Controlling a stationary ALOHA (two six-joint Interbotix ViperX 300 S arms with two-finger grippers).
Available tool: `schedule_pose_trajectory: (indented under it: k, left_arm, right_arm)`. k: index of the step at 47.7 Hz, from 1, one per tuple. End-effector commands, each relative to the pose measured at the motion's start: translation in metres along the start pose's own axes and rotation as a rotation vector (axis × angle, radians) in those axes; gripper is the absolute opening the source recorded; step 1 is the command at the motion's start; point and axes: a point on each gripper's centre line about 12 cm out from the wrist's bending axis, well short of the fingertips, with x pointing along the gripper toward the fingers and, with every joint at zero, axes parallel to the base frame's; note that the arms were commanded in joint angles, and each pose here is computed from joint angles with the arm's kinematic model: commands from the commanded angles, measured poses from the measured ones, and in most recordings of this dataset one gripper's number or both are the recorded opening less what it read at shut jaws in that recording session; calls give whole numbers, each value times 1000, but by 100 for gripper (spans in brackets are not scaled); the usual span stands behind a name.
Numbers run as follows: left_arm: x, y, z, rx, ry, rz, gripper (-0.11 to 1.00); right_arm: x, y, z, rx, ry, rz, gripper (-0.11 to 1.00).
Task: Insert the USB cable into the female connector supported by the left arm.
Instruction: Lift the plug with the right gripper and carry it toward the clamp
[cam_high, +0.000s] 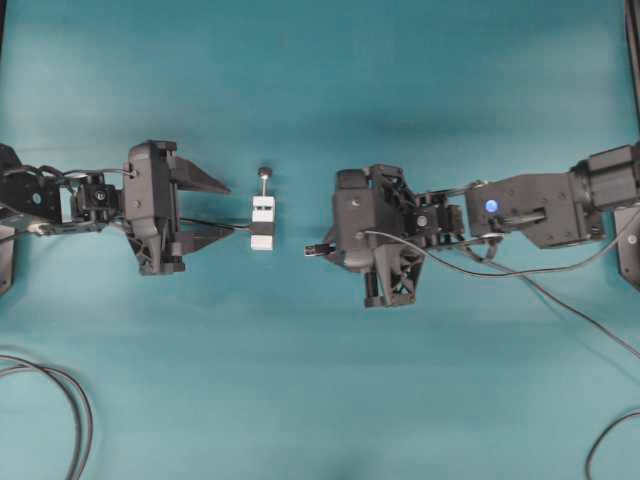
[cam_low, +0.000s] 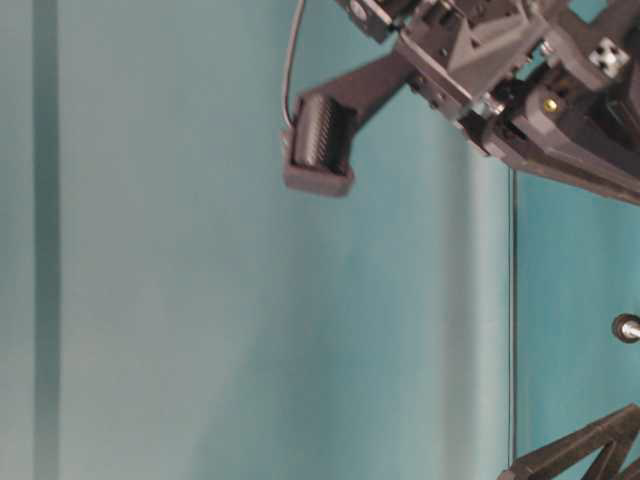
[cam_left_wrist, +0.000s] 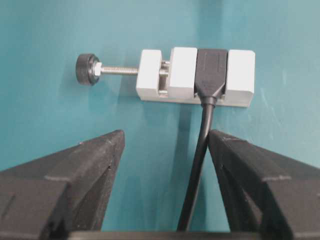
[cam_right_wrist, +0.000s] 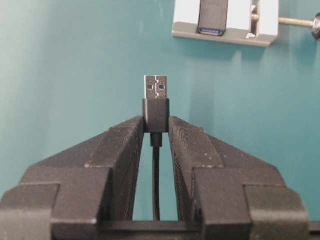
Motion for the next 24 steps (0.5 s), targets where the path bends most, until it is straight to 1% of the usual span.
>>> schedule_pose_trajectory:
  k: [1,10,24]
  left_arm:
    - [2,2,8,-10,-38,7,78]
    - [4,1,7,-9,-42,6,78]
    - [9,2,11,-9,-53,8,78]
  right_arm:
    - [0,-2,17,8,-28,-4,22]
    - [7,-2,23,11,-15,-5,22]
    - [8,-4,30,10,11,-10,22]
